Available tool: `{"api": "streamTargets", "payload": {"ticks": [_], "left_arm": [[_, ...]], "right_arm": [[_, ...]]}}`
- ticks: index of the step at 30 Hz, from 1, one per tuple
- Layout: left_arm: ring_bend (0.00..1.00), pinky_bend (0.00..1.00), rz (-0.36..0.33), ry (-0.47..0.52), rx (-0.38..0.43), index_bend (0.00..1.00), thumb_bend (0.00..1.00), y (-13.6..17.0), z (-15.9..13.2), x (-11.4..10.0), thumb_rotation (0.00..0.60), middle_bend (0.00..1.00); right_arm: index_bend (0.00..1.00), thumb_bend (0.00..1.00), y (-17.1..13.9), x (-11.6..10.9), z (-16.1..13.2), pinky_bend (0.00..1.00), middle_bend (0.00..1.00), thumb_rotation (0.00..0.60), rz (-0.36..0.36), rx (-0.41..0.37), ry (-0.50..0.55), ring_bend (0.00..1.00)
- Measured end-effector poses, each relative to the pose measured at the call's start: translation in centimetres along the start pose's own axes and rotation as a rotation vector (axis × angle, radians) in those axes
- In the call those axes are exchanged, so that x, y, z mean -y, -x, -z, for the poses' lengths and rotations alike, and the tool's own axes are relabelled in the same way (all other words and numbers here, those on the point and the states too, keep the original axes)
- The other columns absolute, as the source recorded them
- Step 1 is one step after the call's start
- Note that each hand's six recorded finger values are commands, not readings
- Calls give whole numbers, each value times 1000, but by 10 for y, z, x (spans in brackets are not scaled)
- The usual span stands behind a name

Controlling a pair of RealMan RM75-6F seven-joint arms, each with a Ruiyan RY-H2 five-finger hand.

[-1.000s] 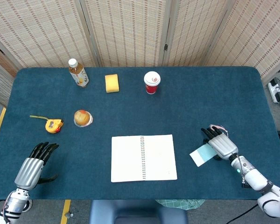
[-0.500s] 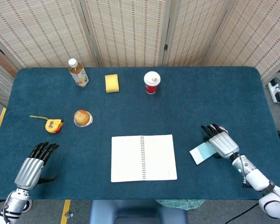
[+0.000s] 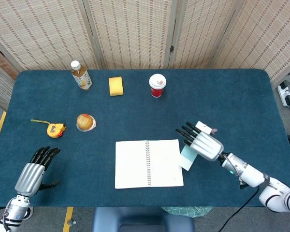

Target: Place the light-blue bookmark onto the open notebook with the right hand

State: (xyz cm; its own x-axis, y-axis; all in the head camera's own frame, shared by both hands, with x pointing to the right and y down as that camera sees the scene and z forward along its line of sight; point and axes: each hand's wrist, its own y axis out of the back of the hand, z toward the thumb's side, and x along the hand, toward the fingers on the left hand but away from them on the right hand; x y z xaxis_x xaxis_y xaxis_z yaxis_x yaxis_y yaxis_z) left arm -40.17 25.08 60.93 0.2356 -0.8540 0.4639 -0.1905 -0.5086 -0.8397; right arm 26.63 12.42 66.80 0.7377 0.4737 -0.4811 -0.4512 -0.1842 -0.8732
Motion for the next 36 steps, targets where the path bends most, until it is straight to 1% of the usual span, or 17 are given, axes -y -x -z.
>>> {"api": "streamTargets", "payload": {"ticks": [2, 5, 9, 12, 16, 23, 36], "left_arm": [[88, 111, -4, 3, -2, 150, 149, 0, 1, -1, 600, 162], [87, 111, -4, 9, -8, 151, 149, 0, 3, -2, 600, 162], [88, 111, -8, 20, -18, 151, 148, -1, 7, -4, 600, 162], [87, 111, -11, 30, -25, 151, 148, -2, 9, -6, 600, 162], [88, 111, -12, 37, -27, 151, 148, -2, 11, -8, 600, 164], [88, 111, -10, 32, -36, 152, 148, -4, 14, -7, 600, 166], [88, 111, -16, 32, -36, 151, 148, -3, 14, -8, 600, 166]], "right_arm": [[392, 212, 15, -10, -10, 0, 0, 600, 48, -75, -62, 0], [387, 208, 39, -21, -24, 0, 0, 600, 108, -167, -136, 0], [384, 209, 68, -29, -47, 0, 0, 600, 158, -254, -169, 0], [383, 207, 80, -29, -62, 0, 0, 600, 165, -303, -177, 0], [383, 210, 86, -25, -77, 0, 0, 600, 153, -338, -164, 0], [380, 212, 85, -18, -95, 0, 0, 600, 138, -385, -153, 0], [364, 211, 81, -14, -97, 0, 0, 600, 135, -410, -171, 0]]}}
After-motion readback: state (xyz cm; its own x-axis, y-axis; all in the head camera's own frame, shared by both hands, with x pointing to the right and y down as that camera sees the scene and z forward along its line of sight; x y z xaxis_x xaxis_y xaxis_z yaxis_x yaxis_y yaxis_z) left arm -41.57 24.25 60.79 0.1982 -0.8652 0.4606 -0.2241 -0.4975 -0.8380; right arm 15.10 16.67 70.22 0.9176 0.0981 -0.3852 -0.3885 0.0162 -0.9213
